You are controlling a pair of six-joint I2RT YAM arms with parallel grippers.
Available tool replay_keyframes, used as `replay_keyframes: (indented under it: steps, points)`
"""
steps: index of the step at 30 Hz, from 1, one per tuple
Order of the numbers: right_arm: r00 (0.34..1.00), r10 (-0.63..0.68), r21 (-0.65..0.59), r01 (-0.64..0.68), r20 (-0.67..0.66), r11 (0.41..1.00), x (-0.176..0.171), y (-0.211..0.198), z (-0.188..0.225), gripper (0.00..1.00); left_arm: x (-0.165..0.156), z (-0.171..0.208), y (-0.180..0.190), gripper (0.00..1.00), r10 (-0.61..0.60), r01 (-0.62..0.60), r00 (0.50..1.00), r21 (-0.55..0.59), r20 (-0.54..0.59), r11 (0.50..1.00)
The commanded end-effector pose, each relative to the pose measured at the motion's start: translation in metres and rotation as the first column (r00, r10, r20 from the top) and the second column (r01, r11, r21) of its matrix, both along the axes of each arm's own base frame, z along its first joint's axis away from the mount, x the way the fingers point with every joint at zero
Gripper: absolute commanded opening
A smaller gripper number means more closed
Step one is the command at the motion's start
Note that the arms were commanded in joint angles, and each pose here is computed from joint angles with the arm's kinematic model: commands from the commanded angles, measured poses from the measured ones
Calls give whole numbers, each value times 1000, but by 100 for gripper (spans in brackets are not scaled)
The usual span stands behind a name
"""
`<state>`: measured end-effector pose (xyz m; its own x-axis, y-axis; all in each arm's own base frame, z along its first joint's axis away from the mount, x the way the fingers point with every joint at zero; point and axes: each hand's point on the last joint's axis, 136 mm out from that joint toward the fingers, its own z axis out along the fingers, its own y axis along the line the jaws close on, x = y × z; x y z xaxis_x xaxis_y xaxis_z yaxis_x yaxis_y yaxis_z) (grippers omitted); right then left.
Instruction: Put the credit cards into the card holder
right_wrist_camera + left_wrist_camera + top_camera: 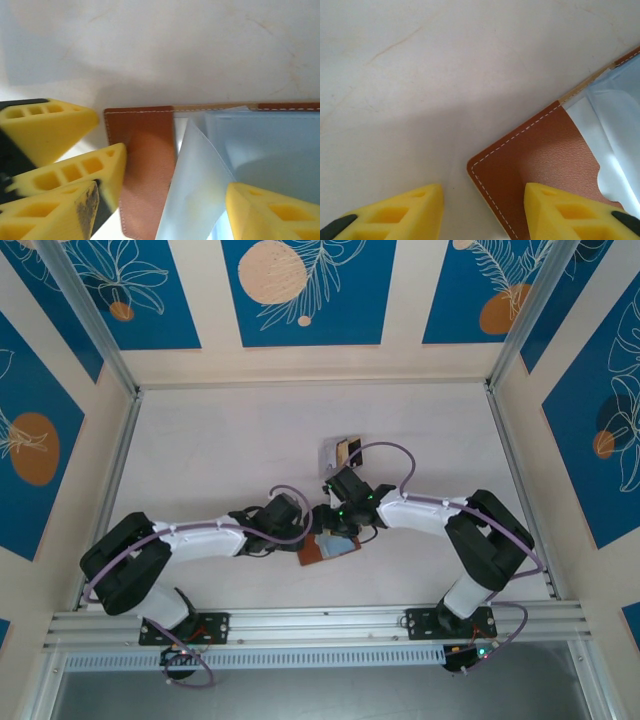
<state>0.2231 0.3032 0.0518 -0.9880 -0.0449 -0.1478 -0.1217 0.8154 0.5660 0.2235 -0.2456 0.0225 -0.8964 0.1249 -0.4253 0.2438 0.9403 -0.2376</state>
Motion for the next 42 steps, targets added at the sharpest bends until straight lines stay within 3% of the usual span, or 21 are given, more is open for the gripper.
replay_keyframes:
  steps: [1,6,21,29,36,42]
  points:
    - [999,45,135,-49,30,990,-3,24,33,71,-8,-10,-10,44,-42,41,998,-32,-44,999]
    - [998,65,156,-67,14,985,-5,32,33,72,-9,-18,-14,43,-55,53,997,-44,-48,998]
    - [997,72,192,-72,7,979,5,53,29,71,3,-12,-10,63,-33,33,999,-40,-1,999]
    - [999,51,188,-52,13,981,11,58,19,71,11,-15,-24,67,-56,56,998,-71,6,996]
    - [998,43,198,-49,34,979,17,60,29,72,5,3,-18,77,-80,84,996,-123,36,989]
    - [999,42,213,-47,27,976,24,67,30,72,-2,10,-4,82,-89,93,995,-104,39,990]
